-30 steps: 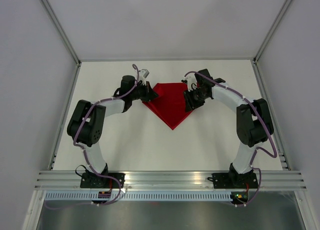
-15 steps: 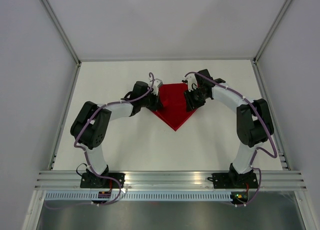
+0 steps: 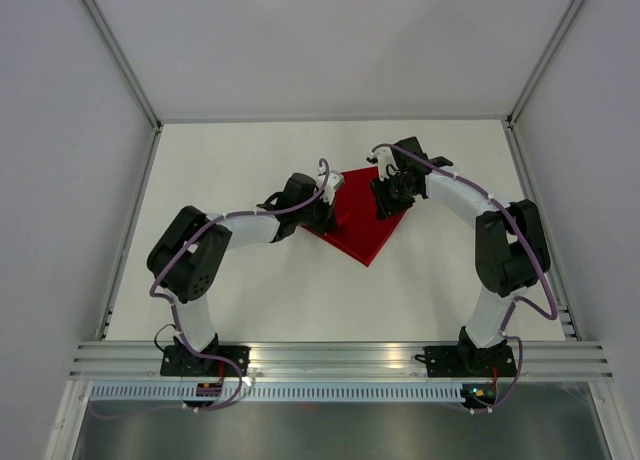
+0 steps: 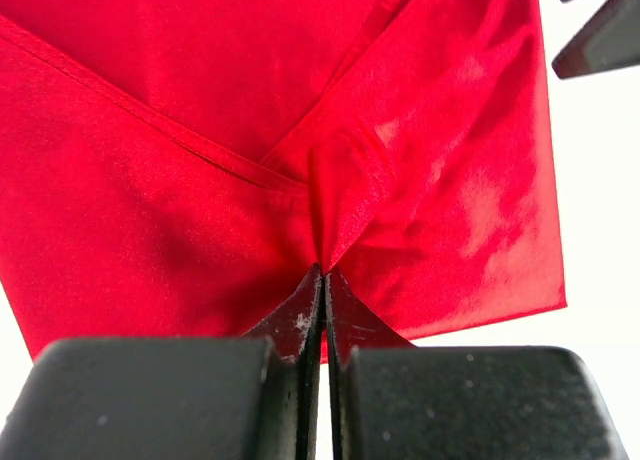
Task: Fold the napkin, place the utensils inside, and roll it up
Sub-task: Fold the napkin
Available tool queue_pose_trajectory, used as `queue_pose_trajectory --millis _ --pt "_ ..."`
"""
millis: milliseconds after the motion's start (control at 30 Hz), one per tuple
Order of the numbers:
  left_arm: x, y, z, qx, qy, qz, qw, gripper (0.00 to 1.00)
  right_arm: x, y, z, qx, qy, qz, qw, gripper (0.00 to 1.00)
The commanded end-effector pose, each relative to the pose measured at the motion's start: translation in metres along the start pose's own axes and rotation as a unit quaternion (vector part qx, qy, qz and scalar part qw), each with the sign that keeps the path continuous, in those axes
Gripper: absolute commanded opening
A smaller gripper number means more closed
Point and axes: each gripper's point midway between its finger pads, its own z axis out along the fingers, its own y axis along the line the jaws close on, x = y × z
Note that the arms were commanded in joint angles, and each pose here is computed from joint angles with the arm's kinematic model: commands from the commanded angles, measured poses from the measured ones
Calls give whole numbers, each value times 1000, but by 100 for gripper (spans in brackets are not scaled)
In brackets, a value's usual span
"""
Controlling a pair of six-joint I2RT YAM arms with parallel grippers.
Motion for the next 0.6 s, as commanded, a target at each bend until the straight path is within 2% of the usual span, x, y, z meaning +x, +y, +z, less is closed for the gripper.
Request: queue_pose_trajectory --millis 0,567 --pt "-11 -3 -3 -10 -22 29 999 2 1 -8 -1 28 3 1 1000 43" --pt "-3 -44 -3 25 -35 56 998 2 22 -25 24 53 58 7 997 43"
